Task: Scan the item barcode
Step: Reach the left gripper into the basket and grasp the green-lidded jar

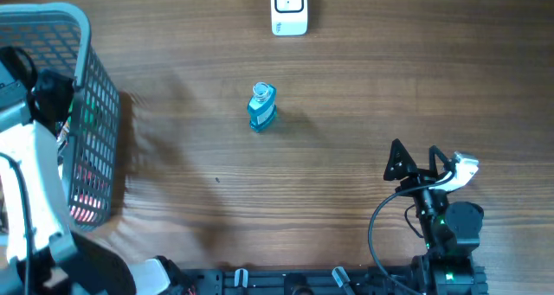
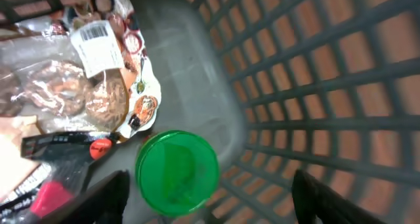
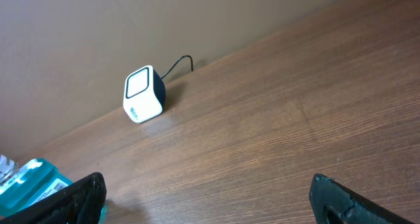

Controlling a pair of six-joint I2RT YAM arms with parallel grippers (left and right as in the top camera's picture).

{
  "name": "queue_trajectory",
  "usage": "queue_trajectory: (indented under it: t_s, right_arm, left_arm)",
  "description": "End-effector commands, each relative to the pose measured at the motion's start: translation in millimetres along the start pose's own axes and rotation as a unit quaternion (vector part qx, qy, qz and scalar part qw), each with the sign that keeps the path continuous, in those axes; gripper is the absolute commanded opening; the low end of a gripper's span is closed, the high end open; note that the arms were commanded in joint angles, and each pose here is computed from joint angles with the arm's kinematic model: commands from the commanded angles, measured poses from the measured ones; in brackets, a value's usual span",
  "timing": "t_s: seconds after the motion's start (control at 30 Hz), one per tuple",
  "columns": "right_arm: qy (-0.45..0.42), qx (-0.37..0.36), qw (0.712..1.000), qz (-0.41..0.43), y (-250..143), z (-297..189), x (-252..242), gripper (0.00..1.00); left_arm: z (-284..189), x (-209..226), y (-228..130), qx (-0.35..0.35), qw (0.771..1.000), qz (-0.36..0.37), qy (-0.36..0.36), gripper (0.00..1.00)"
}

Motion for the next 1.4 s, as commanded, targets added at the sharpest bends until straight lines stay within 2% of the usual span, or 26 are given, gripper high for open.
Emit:
queue_trajectory:
  t_s: [0.0, 0.03, 0.07, 0.3, 0.57, 0.83, 1.0, 1.13, 1.37]
  right_arm:
    - [0.011, 0.001, 1.000, 0.003, 0, 0, 2, 1.00]
    - [0.011, 0.001, 1.000, 0.003, 0, 0, 2, 1.00]
    - [0.011, 0.001, 1.000, 0.003, 0, 0, 2, 1.00]
    - [0.010, 0.001, 1.000, 0.002, 0, 0, 2, 1.00]
    - [0.010, 0.001, 1.000, 0.002, 0, 0, 2, 1.00]
    - [0.010, 0.001, 1.000, 0.002, 0, 0, 2, 1.00]
    - [0.010, 0.001, 1.000, 0.002, 0, 0, 2, 1.00]
    - [0.010, 0.001, 1.000, 0.002, 0, 0, 2, 1.00]
    - [0.010, 0.005, 1.000, 0.003, -1, 1, 2, 1.00]
  left_arm:
    - [-9, 3, 5, -0.003, 1.000, -0.009, -0.004, 0.88]
    - [-5, 4, 4, 0.002, 1.000, -0.009, 0.003, 0.97]
    - [0, 5, 3, 0.006, 1.000, -0.009, 0.009, 1.00]
    - [57, 18, -9, 0.052, 0.996, -0.007, 0.073, 1.00]
    - [88, 22, -18, 0.076, 0.993, -0.004, 0.086, 1.00]
    - [103, 10, -38, 0.104, 0.992, 0.014, 0.066, 0.99]
    - [103, 11, -38, 0.105, 0.992, 0.012, 0.069, 0.85]
    - [103, 13, -39, 0.109, 0.991, 0.012, 0.075, 0.61]
    - [102, 16, -38, 0.111, 0.990, 0.009, 0.084, 0.60]
Point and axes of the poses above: each gripper's point midway between its finger pads, its own z axis out along the fingers, its own x axis along the line the jaws close on, y = z × x, the point moved 10 cm from there along -z, back along the fingers, and after that the axes turned 15 degrees about -z, right-handed, at the moved point
